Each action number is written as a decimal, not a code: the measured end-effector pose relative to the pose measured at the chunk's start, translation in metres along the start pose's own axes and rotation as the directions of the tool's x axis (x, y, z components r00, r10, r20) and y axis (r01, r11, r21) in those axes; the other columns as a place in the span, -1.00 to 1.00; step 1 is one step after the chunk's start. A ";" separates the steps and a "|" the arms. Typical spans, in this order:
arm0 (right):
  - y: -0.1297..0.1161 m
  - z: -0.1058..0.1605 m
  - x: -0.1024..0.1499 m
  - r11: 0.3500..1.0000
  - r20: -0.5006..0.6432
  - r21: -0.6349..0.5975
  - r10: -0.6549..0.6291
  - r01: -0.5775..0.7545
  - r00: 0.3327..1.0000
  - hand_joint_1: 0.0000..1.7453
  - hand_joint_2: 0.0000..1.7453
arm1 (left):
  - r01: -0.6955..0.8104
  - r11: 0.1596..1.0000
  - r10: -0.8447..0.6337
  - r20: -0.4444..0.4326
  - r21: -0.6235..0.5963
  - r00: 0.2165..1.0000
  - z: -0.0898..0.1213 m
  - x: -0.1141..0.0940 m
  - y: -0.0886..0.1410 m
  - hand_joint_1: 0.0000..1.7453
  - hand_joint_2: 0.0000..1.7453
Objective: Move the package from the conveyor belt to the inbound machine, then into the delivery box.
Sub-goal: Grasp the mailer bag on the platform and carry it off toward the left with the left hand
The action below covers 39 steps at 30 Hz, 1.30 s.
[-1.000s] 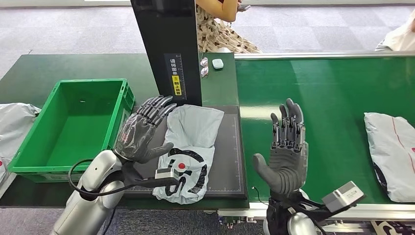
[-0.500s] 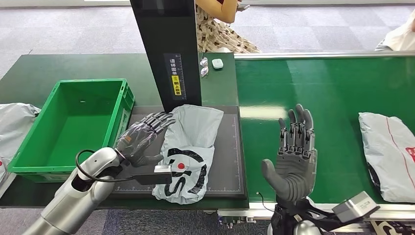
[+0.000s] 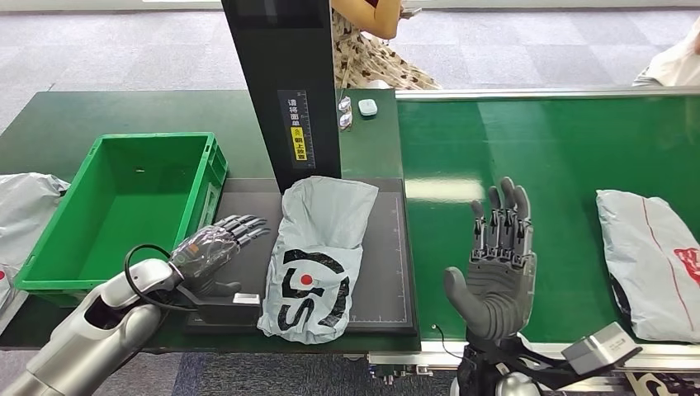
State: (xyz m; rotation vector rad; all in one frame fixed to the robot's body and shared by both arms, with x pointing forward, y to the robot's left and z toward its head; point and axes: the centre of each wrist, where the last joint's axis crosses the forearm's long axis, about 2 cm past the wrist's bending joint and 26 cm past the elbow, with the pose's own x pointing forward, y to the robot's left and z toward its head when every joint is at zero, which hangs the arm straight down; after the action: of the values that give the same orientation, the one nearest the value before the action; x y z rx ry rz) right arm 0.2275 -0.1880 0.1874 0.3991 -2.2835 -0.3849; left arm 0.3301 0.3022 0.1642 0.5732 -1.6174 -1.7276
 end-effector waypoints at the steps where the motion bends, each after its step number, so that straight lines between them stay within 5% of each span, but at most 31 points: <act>1: 0.000 0.000 0.000 1.000 0.000 -0.002 0.000 0.000 1.000 -1.00 1.00 | 0.001 1.000 -0.001 0.004 -0.004 1.000 -0.001 0.000 0.000 -1.00 1.00; 22: 0.004 -0.003 -0.006 1.000 -0.036 -0.002 -0.007 0.007 0.999 -1.00 1.00 | -0.011 1.000 0.011 0.097 -0.004 0.995 -0.050 0.006 0.038 -1.00 1.00; 39: 0.003 0.001 -0.010 1.000 -0.055 -0.021 -0.007 0.006 0.998 -1.00 1.00 | -0.040 0.985 0.074 0.198 -0.168 0.978 -0.049 0.026 0.007 -1.00 1.00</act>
State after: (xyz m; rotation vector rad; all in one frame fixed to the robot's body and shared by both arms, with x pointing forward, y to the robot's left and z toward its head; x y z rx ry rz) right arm 0.2331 -0.1814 0.1814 0.4024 -2.2236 -0.3959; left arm 0.3492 0.2500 0.1689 0.2759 -1.5928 -1.9038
